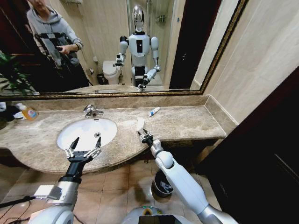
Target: Pick up the trash from the sink and place it in the trash bin.
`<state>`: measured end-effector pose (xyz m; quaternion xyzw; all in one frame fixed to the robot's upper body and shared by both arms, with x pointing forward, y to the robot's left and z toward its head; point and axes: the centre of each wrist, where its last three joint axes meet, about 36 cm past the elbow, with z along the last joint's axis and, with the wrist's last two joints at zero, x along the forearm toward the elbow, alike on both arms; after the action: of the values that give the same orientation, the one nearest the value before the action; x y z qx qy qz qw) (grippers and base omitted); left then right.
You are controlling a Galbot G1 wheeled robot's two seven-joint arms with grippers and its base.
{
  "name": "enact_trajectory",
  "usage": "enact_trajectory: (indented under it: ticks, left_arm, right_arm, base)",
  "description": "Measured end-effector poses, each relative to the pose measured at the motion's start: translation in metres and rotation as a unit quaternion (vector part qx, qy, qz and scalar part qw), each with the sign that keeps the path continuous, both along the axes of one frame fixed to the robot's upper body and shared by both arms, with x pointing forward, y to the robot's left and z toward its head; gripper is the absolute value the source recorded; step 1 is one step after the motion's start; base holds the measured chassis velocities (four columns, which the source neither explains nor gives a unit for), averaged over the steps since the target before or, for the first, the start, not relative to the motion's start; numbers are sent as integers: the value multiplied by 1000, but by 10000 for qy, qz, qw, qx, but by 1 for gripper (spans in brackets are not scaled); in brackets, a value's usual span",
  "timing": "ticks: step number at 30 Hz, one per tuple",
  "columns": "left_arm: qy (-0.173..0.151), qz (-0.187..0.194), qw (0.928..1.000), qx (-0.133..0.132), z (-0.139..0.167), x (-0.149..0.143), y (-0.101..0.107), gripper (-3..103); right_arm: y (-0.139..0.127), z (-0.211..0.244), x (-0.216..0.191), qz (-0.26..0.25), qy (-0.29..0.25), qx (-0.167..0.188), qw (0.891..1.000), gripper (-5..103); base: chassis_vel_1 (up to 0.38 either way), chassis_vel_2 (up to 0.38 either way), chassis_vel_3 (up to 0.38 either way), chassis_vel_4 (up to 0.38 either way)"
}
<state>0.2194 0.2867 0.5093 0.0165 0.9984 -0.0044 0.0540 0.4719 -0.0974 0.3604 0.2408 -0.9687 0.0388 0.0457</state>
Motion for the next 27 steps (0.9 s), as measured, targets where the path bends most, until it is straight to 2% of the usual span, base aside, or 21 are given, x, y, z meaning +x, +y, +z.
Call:
enact_trajectory:
  ticks: [1, 3, 6, 8, 10, 12, 15, 25, 27]
  left_arm:
    - [0, 0, 10000, 0, 0, 0, 0, 100]
    - [0, 0, 10000, 0, 0, 0, 0, 100]
    - [0, 0, 10000, 0, 0, 0, 0, 100]
    - [0, 0, 10000, 0, 0, 0, 0, 100]
    - [0, 0, 10000, 0, 0, 0, 0, 100]
    - [0, 0, 10000, 0, 0, 0, 0, 100]
    - [0, 0, 10000, 0, 0, 0, 0, 100]
    - [0, 0, 10000, 0, 0, 0, 0, 100]
    - [0, 0, 10000, 1, 0, 0, 0, 100]
  right_arm:
    - [0, 0, 0, 0, 0, 0, 10000, 36]
    - [-3, 0, 1, -29, 4, -7, 10000, 28]
    - [-5, -1, 0, -49, 15, -10, 10000, 25]
    - [-8, -2, -1, -69, 23, -9, 10000, 13]
    - [-9, -1, -1, -74, 21, -8, 10000, 13]
    - [-11, -1, -1, -88, 13, -5, 10000, 5]
    - [-14, 1, -1, -103, 0, -4, 9999, 1]
    - [-25, 8, -9, -146, 1, 61, 9999, 0]
    - [-35, 15, -15, -204, -52, 100, 9997, 0]
  base:
    - [0, 0, 0, 0]
    - [0, 0, 0, 0]
    - [0, 0, 0, 0]
    - [0, 0, 0, 0]
    - [0, 0, 0, 0]
    - [0, 0, 0, 0]
    - [0, 0, 0, 0]
    - [0, 0, 0, 0]
    - [0, 0, 0, 0]
